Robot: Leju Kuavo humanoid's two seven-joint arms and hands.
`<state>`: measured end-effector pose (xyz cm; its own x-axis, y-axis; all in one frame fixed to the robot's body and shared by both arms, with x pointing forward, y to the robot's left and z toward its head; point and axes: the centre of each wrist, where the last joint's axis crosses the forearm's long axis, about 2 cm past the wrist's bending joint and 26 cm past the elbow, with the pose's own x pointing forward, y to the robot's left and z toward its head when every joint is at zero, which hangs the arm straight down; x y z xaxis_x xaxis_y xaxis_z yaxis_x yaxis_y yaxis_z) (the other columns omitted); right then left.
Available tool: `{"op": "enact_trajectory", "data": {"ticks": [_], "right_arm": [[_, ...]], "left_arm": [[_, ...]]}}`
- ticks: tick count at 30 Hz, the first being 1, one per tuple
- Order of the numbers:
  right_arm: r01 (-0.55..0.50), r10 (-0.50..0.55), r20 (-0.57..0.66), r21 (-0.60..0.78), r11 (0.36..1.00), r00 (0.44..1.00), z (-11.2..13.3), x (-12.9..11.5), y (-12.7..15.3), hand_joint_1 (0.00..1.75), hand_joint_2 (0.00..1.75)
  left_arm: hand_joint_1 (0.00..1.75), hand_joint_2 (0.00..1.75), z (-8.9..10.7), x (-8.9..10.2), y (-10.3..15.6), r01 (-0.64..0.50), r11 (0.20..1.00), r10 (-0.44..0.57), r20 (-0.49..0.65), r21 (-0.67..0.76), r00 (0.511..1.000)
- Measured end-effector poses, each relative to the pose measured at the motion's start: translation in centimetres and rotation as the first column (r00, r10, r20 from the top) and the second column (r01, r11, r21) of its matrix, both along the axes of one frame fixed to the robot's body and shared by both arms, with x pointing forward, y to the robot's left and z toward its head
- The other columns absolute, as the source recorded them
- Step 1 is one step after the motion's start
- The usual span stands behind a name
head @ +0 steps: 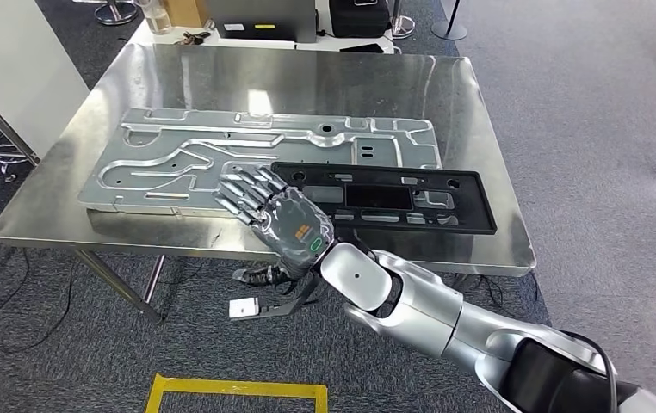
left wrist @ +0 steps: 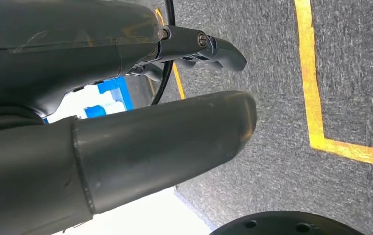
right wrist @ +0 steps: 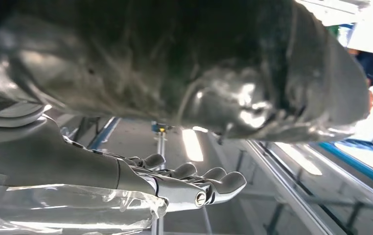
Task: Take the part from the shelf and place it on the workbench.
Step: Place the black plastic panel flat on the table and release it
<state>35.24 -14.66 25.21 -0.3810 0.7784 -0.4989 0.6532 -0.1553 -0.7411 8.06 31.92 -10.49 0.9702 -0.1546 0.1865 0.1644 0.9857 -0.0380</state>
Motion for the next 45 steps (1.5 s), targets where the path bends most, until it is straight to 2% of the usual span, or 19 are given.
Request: {"op": "enact_trajectory", "data": {"ticks": [9, 17, 25, 45], "right_arm": [[-0.128, 0.128, -0.036, -0.005, 0.992, 0.991, 0.8, -1.5, 1.0, 0.00, 0.00], [-0.180, 0.180, -0.010, 0.009, 0.984, 0.984, 1.4, -2.4, 1.4, 0.00, 0.00], [-0.256, 0.257, -0.039, 0.032, 0.966, 0.965, 1.5, -3.7, 2.2, 0.00, 0.00], [-0.306, 0.307, -0.027, 0.031, 0.951, 0.951, 2.2, -4.6, 3.0, 0.00, 0.00]], "left_arm": [[0.00, 0.00, 0.0, -0.1, 0.0, -0.009, 1.000, 0.009, 0.013, -0.004, 1.000], [0.00, 0.00, 0.0, -0.2, 0.0, -0.012, 1.000, 0.012, 0.027, -0.007, 1.000], [0.00, 0.00, -0.1, -0.4, 0.0, -0.020, 1.000, 0.020, 0.035, -0.010, 0.999], [0.00, 0.00, -0.1, -0.7, 0.0, -0.022, 1.000, 0.022, 0.033, -0.010, 0.999]]}}
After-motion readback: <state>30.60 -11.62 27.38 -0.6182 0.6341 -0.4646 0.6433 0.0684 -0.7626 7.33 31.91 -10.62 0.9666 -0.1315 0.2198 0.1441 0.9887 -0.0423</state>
